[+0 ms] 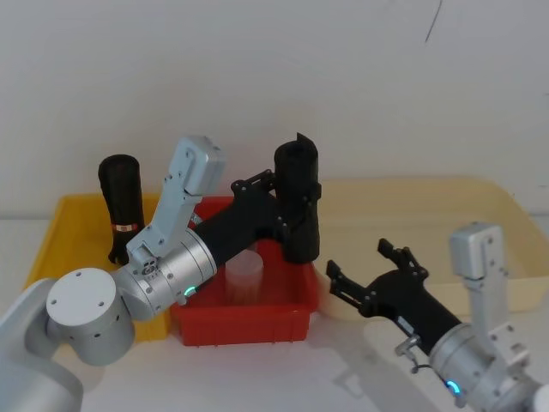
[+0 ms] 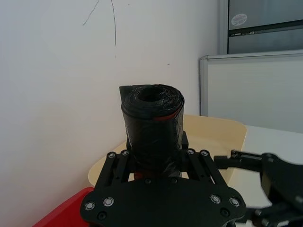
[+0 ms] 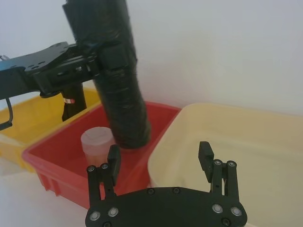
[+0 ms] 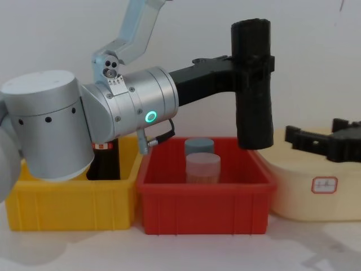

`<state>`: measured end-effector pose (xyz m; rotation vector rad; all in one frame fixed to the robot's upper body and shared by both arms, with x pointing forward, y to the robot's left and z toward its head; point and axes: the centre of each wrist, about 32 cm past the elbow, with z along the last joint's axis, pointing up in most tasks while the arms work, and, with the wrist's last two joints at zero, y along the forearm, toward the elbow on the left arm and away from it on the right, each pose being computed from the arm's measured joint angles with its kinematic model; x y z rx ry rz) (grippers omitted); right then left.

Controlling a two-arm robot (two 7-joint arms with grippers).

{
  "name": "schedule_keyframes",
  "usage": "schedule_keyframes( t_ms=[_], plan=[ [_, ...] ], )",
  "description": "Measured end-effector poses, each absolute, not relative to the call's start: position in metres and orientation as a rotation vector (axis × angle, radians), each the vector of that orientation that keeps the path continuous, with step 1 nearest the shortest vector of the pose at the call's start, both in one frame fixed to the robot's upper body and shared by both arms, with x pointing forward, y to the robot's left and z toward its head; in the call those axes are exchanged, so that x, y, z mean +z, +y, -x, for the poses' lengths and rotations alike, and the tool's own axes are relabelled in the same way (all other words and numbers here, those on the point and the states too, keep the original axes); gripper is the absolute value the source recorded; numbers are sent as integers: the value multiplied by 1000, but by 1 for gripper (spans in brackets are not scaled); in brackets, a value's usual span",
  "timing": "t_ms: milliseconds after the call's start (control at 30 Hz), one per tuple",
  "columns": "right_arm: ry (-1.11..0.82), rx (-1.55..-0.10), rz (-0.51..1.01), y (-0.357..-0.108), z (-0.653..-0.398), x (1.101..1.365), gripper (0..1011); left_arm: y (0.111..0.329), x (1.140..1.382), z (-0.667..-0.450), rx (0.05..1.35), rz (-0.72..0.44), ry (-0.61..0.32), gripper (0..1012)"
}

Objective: Pick up the garbage bag with the one hand and transfer it to the other hand.

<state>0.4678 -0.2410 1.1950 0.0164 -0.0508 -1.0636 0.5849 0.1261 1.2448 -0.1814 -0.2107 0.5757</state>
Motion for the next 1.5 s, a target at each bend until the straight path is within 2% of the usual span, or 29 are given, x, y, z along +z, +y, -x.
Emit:
schedule_keyframes(
  t_ms=[267,533,900,1500],
  plan=[
    [-47,-1050,-9,-213,-471,1188,1000,126,1245,-585,576,181,-211,466],
    [-52,-1038,-13,-198,-474,1186,1000,126,1245,-585,576,181,-211,466],
    [-51,-1051,-29,-189,-480,1187,1000,126,1245,-585,576,181,-211,466],
    [-48,-1072,-41,-189,-488,1190,1000,126,1245,-585,576,181,-211,466]
  ],
)
